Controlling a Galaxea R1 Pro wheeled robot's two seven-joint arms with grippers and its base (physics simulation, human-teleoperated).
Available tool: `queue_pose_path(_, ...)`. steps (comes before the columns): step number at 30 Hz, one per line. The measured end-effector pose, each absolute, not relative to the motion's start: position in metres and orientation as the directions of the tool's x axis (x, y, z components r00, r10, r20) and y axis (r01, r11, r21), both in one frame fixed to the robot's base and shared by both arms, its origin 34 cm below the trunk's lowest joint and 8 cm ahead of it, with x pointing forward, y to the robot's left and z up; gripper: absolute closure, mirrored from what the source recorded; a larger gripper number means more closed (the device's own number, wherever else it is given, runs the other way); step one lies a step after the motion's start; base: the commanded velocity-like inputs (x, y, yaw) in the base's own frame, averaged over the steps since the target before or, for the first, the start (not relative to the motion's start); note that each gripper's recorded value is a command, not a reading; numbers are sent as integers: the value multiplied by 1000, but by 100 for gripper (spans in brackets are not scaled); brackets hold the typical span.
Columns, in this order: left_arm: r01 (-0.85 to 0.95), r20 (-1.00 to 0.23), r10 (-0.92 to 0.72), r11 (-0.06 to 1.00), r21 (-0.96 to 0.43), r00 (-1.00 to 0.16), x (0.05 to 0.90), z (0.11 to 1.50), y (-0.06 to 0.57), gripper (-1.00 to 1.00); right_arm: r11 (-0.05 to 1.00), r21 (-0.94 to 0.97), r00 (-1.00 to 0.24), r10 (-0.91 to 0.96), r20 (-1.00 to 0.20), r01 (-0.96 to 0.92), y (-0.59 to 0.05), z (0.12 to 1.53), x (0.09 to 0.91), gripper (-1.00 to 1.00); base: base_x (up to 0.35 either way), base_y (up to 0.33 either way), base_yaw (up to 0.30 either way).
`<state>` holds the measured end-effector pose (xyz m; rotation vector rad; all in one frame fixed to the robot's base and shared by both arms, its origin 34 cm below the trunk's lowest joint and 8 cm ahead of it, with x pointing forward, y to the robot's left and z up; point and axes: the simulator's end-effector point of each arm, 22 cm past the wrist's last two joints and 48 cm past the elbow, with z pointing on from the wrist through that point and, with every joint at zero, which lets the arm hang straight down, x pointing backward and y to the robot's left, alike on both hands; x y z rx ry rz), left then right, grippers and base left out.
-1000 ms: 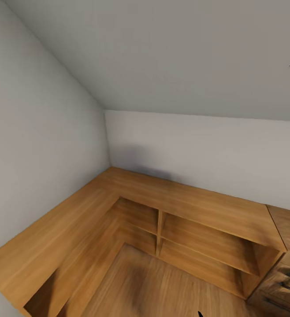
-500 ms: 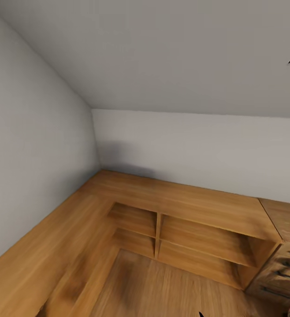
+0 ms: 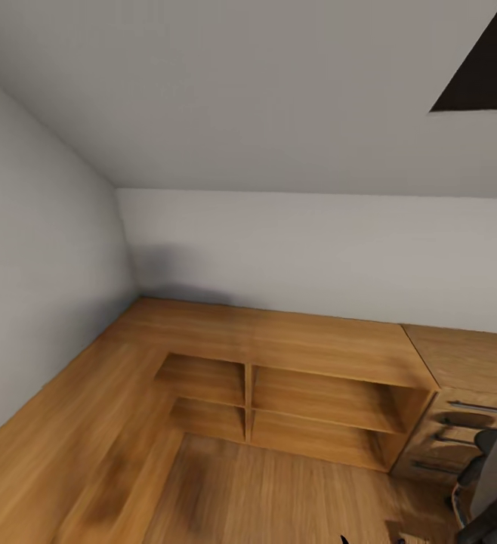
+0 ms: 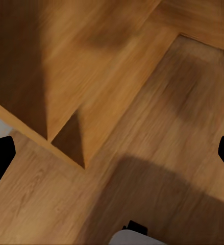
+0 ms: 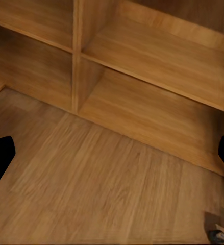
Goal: In the bedroom, organize the workspace by keeping the computer under the desk, ensuring the monitor is on the desk, placing the keyboard on the desk next to the monitor, placing the mouse on the desk next to the keyboard, moving the folder from the swivel chair onto the desk next to the mouse, stacking the notebook on top of the folder with the pen on top of the notebook, and positioning the swivel chair next to the desk.
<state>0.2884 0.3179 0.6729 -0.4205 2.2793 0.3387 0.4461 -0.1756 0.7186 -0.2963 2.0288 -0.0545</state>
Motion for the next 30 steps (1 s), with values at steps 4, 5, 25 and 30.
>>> queue_pose_path(4, -400, -742, -193, 910, 110, -642, 289, 673, 318, -100, 968, -167, -431, -233, -872, -186, -175, 719, 446, -100, 0, 0, -298)
queue_pose_path(5, -400, -742, -193, 910, 110, -642, 289, 673, 318, -100, 968, -167, -431, -233, -872, -186, -175, 719, 446, -100, 0, 0, -299)
queue_pose_path(25, -400, -743, -193, 910, 109, -640, 289, 673, 318, -100, 968, -167, -430, -233, -872, -187, -175, 719, 446, -100, 156, 30, -299)
queue_pose_path(30, -400, -742, -193, 910, 110, -642, 289, 673, 318, -100, 968, -167, -431, -234, -872, -187, -175, 719, 446, -100, 235, 11, -299)
